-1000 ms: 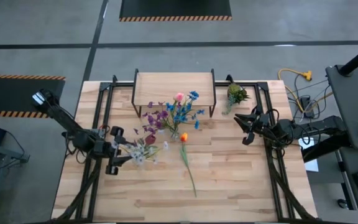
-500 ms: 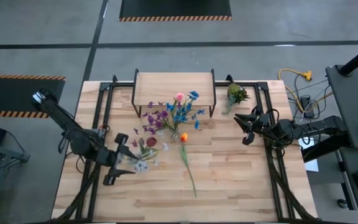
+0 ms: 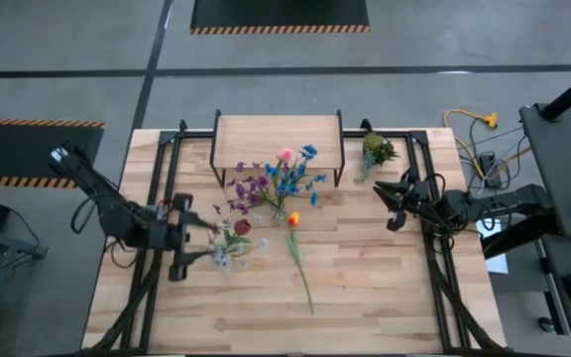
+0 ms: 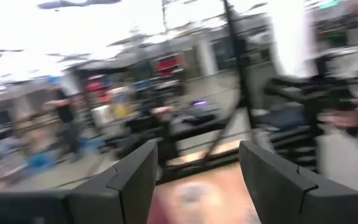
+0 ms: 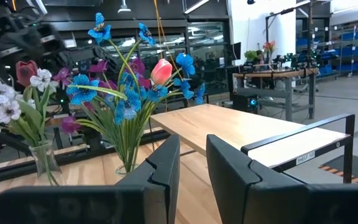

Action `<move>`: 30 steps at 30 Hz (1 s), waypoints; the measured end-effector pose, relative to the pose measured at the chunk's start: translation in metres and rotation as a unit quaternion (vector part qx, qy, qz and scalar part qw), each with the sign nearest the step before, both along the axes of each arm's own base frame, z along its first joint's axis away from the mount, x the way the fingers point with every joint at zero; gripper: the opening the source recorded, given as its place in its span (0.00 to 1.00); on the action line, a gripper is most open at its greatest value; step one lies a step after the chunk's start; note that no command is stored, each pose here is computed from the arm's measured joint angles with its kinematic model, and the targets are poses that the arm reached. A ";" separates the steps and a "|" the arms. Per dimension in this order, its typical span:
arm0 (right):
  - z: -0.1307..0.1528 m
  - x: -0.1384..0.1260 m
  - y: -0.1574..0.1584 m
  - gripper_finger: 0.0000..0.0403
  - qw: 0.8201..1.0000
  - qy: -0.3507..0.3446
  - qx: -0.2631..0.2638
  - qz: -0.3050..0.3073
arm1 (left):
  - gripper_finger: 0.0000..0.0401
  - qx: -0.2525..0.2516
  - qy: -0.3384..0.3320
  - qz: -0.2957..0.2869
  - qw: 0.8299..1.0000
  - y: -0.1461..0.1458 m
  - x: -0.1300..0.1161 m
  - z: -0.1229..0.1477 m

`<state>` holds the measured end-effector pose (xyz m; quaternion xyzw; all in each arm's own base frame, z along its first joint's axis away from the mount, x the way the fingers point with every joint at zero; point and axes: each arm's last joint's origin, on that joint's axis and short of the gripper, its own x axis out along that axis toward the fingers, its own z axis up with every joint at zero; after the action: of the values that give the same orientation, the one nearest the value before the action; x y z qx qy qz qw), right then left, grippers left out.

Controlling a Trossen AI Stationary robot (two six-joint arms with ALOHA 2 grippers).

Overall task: Pick and place flowers into a vace then onto a shelf
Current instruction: Put the yellow flower into the right transparent vase

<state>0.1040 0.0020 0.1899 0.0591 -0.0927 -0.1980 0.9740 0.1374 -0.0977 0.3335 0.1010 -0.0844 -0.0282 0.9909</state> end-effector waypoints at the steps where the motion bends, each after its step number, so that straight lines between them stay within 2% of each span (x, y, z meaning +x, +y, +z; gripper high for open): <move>1: 0.000 0.000 0.000 0.18 1.000 0.000 0.000 0.000 | 0.52 0.002 -0.001 0.013 1.000 0.003 0.001 0.000; 5: 0.000 0.000 0.000 0.18 1.000 -0.001 0.001 0.000 | 0.52 0.014 -0.009 0.025 1.000 0.013 0.005 0.002; 9: 0.000 0.000 0.000 0.18 1.000 -0.001 0.001 0.000 | 0.52 0.026 -0.015 0.074 0.997 0.031 0.008 0.004; 15: 0.000 0.000 0.000 0.18 1.000 -0.001 0.001 0.002 | 0.52 0.014 -0.027 0.096 0.995 0.054 -0.019 0.009; 19: 0.003 0.000 0.001 0.18 0.999 -0.022 0.012 0.019 | 0.52 -0.019 -0.029 0.089 0.995 0.060 -0.031 -0.011; 22: 0.006 0.000 0.003 0.18 0.998 -0.035 0.006 0.061 | 0.50 -0.036 -0.025 0.088 0.995 0.062 -0.034 -0.032; 26: 0.009 0.000 0.007 0.18 0.990 -0.054 -0.011 0.126 | 0.42 -0.040 -0.023 0.077 0.996 0.063 -0.037 -0.056; 30: 0.012 -0.001 0.008 0.18 0.987 -0.066 -0.017 0.146 | 0.33 -0.047 -0.031 0.045 0.997 0.064 -0.042 -0.072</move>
<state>0.1034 0.0099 0.2016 0.0678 -0.1507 -0.0480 0.9851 0.0953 -0.0341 0.2613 0.0591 -0.1117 0.0235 0.9917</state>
